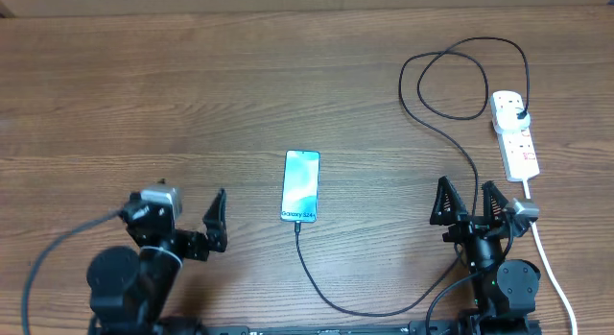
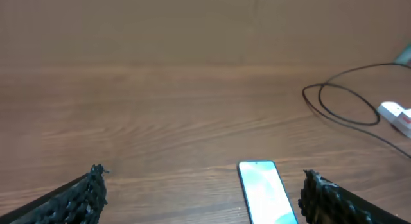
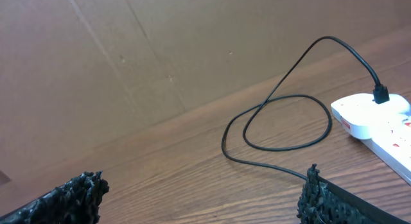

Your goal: Plug charger to phone and switch on socket

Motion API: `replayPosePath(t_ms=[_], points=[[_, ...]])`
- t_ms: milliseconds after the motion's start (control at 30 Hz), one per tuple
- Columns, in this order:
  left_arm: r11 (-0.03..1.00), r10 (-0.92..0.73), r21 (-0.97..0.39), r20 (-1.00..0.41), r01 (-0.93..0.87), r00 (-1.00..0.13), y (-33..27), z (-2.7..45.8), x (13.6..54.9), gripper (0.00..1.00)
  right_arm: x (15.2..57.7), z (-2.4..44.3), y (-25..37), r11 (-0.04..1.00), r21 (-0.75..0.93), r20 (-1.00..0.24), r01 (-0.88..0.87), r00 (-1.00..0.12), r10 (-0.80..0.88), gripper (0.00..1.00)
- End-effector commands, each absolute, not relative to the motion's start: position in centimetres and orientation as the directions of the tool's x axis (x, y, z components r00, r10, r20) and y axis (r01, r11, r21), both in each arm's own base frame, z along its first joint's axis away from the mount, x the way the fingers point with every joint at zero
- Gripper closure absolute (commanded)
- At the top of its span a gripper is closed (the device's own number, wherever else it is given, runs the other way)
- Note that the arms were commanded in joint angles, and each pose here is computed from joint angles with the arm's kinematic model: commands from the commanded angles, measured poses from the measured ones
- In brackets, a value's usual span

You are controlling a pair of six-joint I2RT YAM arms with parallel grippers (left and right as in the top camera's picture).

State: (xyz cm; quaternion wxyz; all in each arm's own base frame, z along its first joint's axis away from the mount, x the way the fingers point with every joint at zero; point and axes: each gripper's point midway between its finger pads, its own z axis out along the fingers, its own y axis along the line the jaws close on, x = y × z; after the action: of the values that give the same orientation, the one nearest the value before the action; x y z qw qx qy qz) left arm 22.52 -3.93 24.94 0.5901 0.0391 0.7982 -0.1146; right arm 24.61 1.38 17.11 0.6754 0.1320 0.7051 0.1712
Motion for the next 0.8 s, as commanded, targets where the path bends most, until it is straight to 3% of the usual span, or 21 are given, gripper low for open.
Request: replayPosePath(t_ms=[0,333,533,667,767], points=[[0.958,-0.082,-0.148,-0.962,0.244,-0.262,-4.6,22.8,22.6,0.00,24.6,17.0,1.5,0.910,0.412,-0.911,-0.053,-0.050,0.410,0.00],[0.952,-0.141,-0.145,-0.989,0.269,-0.034,-4.6,20.2,24.4,0.00,24.6,17.0,1.5,0.910,0.412,-0.911,-0.053,-0.050,0.410,0.00],[0.955,-0.164,-0.171,-0.985,0.240,-0.049,-4.1,17.9,24.4,0.00,24.6,17.0,1.5,0.910,0.412,-0.911,-0.053,-0.050,0.410,0.00],[0.944,-0.314,-0.322,-0.944,0.073,-0.097,-1.6,15.9,24.8,0.00,24.6,17.0,1.4,0.910,0.412,-0.911,-0.052,-0.050,0.410,0.00],[0.944,-0.330,-0.330,-0.941,-0.012,-0.071,-0.1,15.7,24.7,0.00,24.6,17.0,1.5,0.910,0.412,-0.911,-0.053,-0.050,0.410,0.00]])
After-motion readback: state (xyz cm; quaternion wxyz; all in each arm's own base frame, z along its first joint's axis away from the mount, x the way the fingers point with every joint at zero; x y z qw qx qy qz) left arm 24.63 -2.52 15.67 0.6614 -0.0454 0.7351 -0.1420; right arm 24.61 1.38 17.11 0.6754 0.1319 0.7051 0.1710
